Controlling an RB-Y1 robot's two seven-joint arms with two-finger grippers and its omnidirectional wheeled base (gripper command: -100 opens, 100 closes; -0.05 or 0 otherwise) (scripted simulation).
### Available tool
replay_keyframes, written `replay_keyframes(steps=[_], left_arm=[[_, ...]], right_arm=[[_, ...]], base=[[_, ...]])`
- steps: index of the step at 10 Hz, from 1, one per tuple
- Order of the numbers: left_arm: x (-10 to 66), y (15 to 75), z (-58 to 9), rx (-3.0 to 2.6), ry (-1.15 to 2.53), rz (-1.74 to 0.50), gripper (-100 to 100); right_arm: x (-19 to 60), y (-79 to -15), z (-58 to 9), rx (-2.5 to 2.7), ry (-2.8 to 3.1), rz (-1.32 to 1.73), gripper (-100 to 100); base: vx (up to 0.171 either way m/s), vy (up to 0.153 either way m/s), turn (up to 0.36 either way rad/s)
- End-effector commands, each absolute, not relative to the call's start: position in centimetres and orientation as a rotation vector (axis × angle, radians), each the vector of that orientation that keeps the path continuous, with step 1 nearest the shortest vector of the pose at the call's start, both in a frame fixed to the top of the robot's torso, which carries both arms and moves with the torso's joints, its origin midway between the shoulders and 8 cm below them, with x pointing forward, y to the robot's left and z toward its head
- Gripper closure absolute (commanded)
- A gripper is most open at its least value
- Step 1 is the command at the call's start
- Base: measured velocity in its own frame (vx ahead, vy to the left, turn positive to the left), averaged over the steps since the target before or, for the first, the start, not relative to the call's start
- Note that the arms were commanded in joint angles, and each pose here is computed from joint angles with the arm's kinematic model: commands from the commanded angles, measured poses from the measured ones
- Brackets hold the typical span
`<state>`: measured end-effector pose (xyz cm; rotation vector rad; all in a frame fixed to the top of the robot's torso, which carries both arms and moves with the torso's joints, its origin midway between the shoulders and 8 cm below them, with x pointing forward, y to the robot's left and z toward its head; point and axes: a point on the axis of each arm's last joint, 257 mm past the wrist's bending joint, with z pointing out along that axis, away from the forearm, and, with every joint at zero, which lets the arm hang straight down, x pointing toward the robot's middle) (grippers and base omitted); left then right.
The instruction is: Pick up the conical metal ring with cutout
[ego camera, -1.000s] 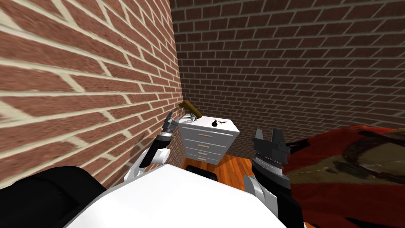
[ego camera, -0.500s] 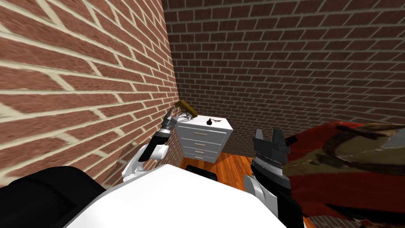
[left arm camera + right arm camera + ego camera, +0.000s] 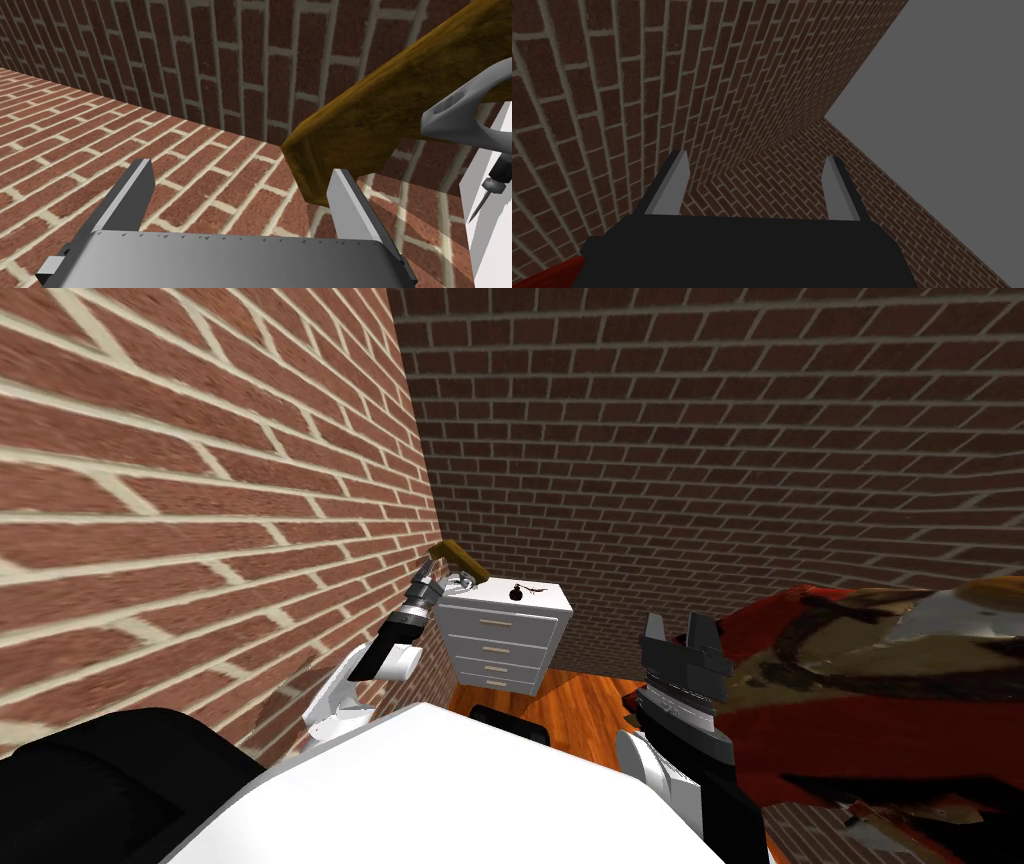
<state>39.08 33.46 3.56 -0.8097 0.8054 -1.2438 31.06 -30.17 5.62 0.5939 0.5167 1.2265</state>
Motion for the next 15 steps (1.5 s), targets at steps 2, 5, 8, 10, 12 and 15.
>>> replay_keyframes(steps=[2, 5, 8, 10, 12, 15], left_arm=[[39.5, 34.5, 3.4, -0.842, 0.813, -1.216, -100], [40.0, 35.7, 3.2, -0.881, 0.821, -1.181, -100], [40.3, 37.0, 2.8, -0.924, 0.830, -1.145, -100], [40.6, 38.0, 2.4, -0.964, 0.839, -1.112, -100], [40.8, 38.6, 1.9, -0.992, 0.847, -1.091, -100], [41.1, 40.1, 0.6, -1.059, 0.873, -1.036, -100]], right_arm=[[31.1, -30.2, 5.6, 0.594, 0.517, 1.226, 0], [31.1, -30.2, 5.6, 0.594, 0.517, 1.226, 0], [31.1, -30.2, 5.6, 0.594, 0.517, 1.226, 0], [31.1, -30.2, 5.6, 0.594, 0.517, 1.226, 0], [31.1, -30.2, 5.6, 0.594, 0.517, 1.226, 0], [31.1, -30.2, 5.6, 0.594, 0.517, 1.226, 0]], base=[[-0.003, -0.073, -0.037], [0.000, -0.048, -0.035], [0.004, -0.046, -0.037], [0.012, -0.041, -0.041], [0.019, -0.032, -0.035], [0.027, -0.016, -0.039]])
